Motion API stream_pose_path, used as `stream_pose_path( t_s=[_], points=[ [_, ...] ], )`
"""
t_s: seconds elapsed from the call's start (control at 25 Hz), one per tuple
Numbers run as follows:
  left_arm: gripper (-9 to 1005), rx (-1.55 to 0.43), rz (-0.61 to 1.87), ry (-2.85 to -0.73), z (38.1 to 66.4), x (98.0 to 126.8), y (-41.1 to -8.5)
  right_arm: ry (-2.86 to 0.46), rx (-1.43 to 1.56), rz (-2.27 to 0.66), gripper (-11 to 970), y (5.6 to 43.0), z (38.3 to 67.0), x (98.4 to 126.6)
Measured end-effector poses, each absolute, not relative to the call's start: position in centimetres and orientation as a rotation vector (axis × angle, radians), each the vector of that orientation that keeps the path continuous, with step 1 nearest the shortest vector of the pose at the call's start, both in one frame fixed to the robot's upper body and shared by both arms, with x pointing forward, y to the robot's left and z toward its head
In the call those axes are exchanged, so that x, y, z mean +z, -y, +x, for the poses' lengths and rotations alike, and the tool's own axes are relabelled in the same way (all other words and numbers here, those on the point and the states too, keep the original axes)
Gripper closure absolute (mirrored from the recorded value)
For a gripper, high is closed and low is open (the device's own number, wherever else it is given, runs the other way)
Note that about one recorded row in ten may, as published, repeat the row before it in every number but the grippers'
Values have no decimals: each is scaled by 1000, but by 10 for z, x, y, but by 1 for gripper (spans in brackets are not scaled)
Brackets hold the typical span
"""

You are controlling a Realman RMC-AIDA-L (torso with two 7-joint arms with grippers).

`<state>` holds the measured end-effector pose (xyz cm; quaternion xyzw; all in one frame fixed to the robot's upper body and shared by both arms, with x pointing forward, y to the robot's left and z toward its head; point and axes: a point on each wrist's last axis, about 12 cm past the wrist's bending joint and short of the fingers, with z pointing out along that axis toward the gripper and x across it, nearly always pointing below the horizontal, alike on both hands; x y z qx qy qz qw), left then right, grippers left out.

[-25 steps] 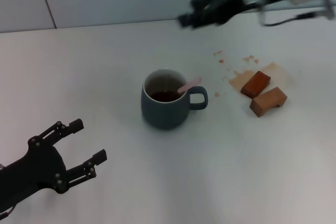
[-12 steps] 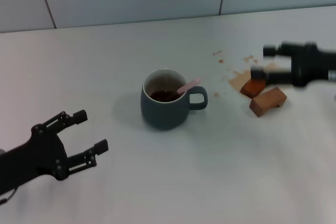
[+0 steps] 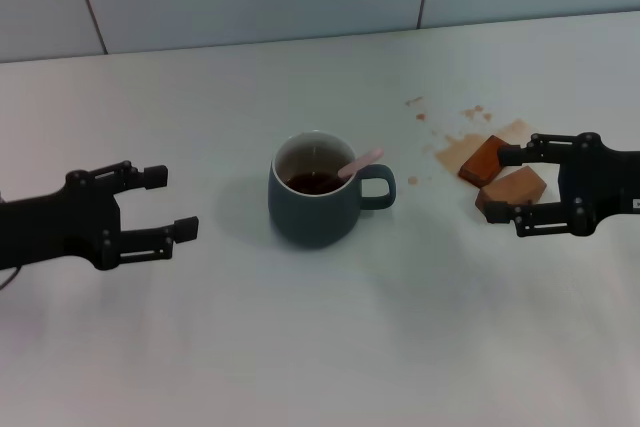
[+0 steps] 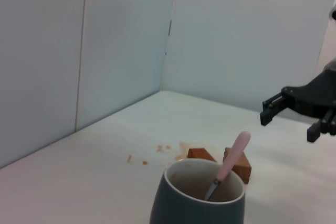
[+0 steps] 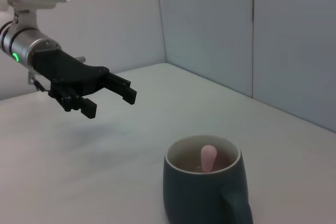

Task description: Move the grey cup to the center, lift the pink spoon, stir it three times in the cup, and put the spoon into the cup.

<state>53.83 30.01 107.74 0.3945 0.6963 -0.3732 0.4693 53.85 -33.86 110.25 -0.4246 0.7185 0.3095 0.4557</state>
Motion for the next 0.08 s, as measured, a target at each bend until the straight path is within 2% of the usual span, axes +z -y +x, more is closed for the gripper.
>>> stream_pose_path(
  t_s=[0.08],
  points=[
    [137, -894, 1004, -1721, 548, 1086, -301, -1769, 763, -1051, 153, 338, 540, 1103]
  ],
)
